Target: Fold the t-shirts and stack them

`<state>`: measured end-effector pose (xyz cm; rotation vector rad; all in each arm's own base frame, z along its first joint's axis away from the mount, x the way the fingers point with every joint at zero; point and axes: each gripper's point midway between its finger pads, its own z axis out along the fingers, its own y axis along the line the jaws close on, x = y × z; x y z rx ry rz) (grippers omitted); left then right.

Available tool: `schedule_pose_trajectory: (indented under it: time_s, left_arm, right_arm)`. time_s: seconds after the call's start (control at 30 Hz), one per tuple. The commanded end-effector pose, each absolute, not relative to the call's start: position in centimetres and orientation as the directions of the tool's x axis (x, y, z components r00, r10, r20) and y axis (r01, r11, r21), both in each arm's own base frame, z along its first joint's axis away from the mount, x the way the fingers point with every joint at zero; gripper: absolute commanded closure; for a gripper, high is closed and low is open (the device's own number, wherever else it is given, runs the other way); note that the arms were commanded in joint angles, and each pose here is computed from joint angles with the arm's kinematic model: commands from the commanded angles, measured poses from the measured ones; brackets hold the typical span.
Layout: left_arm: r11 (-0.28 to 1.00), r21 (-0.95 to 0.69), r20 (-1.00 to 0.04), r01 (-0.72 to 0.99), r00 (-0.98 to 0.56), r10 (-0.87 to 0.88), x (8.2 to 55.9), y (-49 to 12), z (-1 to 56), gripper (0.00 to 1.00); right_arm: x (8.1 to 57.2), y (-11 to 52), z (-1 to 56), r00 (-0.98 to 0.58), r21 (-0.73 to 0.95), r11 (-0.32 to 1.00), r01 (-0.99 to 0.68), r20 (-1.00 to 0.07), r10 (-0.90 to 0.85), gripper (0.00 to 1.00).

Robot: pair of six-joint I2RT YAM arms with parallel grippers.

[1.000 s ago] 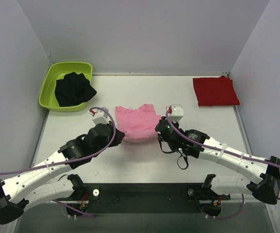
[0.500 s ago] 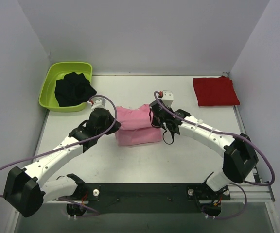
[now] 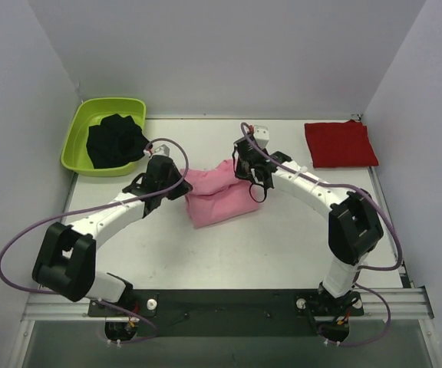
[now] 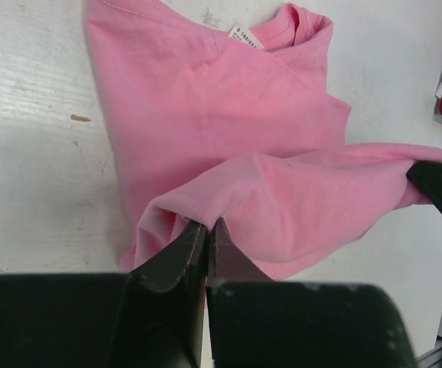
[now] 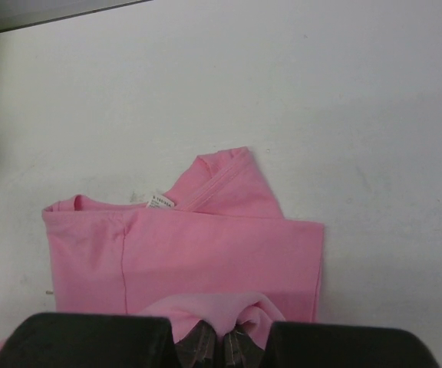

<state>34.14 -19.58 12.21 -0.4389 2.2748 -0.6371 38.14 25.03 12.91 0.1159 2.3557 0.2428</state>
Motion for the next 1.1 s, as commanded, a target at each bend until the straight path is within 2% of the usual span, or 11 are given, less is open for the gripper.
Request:
schedule_pose_trajectory:
  time_s: [0.0, 0.63, 0.7, 0.73, 0.77, 0.83, 0.87, 0.93, 0.97, 1.0, 1.07]
  left_arm:
    - [0.775, -0.631, -0.579, -0.035, -0.644, -0.501, 37.8, -21.2, 15.1, 1.0]
    - [0.757, -0.637, -0.528, -0.149, -0.63, -0.569, 43.6, -18.7, 10.7, 1.0]
    - [0.748, -0.637, -0.517, -0.188, -0.616, -0.595, 44.0, -17.6, 10.1, 0.98]
    - [0.746, -0.633, -0.512, -0.206, -0.612, -0.603, 44.1, -17.2, 9.7, 0.82]
    - [0.74, -0.632, -0.505, -0.229, -0.603, -0.618, 44.1, -16.8, 9.4, 0.62]
    - [0.737, -0.62, -0.511, -0.27, -0.574, -0.64, 44.3, -15.5, 9.1, 0.07]
    - [0.734, -0.621, -0.511, -0.277, -0.567, -0.646, 44.4, -15.3, 9.2, 0.07]
    - [0.734, -0.61, -0.536, -0.298, -0.528, -0.659, 44.4, -14.2, 9.7, 0.07]
    - [0.732, -0.612, -0.54, -0.298, -0.519, -0.663, 44.3, -13.9, 10.1, 0.07]
    - [0.731, -0.615, -0.546, -0.295, -0.509, -0.666, 44.1, -13.7, 10.5, 0.06]
    - [0.73, -0.631, -0.568, -0.262, -0.484, -0.665, 43.9, -13.7, 12.6, 0.06]
  right_arm:
    - [40.6, 24.9, 13.9, -0.701, 0.248, 0.968, 0.027, -0.686, 0.195, 1.0]
    - [48.1, 26.2, 10.2, -0.748, 0.308, 0.95, 0.049, -0.619, 0.24, 1.0]
    - [48.9, 26.6, 9.7, -0.75, 0.314, 0.949, 0.041, -0.617, 0.237, 0.94]
    - [49.2, 26.9, 9.6, -0.751, 0.316, 0.948, 0.034, -0.618, 0.233, 0.91]
    - [49.5, 27.1, 9.6, -0.748, 0.32, 0.947, 0.031, -0.621, 0.234, 0.76]
    - [50.0, 27.3, 9.5, -0.739, 0.318, 0.948, 0.023, -0.633, 0.231, 0.53]
    - [50.4, 27.3, 9.8, -0.727, 0.325, 0.945, 0.021, -0.644, 0.238, 0.36]
    - [50.7, 27.0, 10.1, -0.712, 0.314, 0.949, 0.018, -0.663, 0.233, 0.2]
    - [50.8, 27.0, 10.5, -0.699, 0.313, 0.95, 0.015, -0.676, 0.233, 0.08]
    - [50.9, 26.4, 11.7, -0.674, 0.306, 0.952, 0.021, -0.699, 0.239, 0.02]
    - [50.2, 25.6, 11.9, -0.654, 0.298, 0.954, 0.021, -0.718, 0.238, 0.0]
